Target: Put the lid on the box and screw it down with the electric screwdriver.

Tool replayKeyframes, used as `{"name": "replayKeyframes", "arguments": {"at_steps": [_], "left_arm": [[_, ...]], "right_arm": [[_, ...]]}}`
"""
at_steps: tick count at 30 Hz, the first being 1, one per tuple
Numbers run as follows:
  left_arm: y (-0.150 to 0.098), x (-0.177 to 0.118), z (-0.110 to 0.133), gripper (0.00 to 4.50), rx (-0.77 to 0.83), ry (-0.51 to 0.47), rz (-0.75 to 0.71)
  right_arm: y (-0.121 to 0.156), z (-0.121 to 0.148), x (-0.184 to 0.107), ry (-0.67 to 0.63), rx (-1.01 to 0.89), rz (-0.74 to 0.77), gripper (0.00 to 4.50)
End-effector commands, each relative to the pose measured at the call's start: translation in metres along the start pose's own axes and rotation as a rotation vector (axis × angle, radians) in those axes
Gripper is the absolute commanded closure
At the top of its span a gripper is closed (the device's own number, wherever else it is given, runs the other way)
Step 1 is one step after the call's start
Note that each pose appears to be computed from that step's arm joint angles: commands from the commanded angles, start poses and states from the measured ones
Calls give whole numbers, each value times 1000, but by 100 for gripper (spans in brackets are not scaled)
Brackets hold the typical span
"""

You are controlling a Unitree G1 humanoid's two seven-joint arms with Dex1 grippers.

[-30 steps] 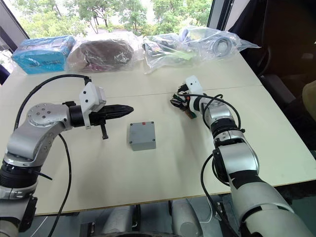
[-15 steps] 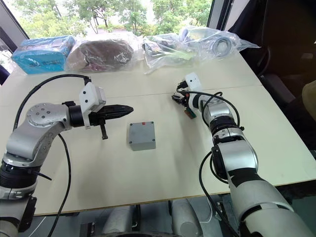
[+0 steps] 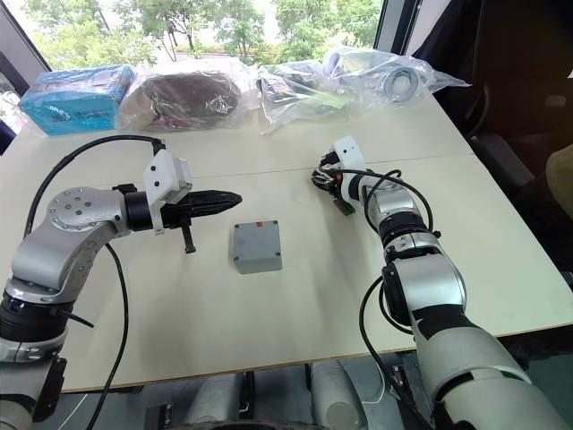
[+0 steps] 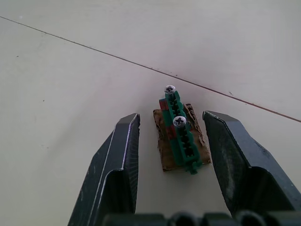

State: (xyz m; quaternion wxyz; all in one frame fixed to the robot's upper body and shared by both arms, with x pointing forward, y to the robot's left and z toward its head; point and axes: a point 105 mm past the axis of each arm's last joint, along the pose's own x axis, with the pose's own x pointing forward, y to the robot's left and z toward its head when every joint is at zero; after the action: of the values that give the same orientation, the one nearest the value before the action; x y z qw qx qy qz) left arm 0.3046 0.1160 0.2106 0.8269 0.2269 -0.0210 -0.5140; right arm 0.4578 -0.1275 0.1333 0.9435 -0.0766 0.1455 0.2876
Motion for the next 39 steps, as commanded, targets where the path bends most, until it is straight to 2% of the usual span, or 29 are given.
{"name": "replayKeyframes", "arguments": {"at_steps": [1,2,3,18,25,28,33,39], "left_arm": [[-4,0,9,450,35,-21,-11],[-4,0,9,450,34,-22,-10],[-5,0,8,450,34,-21,-11],[-5,1,7,450,25,-23,-7],[-5,1,6,450,22,-20,-8],[-6,-2,3,450,18,-9,-18],[-7,-9,-7,450,8,25,-28],[-11,-17,-17,450,-6,58,-41]], "right_arm": [[-3,26,-2,-72,-20,-9,377],[-3,26,-2,-73,-20,-9,421],[-3,26,-2,-74,-20,-10,446],[-3,33,-5,-79,-22,7,446],[-7,66,-20,-156,-64,12,446],[0,84,-30,-173,-75,39,446],[47,99,-53,-154,-137,219,446],[111,90,-84,-97,-189,427,446]]}}
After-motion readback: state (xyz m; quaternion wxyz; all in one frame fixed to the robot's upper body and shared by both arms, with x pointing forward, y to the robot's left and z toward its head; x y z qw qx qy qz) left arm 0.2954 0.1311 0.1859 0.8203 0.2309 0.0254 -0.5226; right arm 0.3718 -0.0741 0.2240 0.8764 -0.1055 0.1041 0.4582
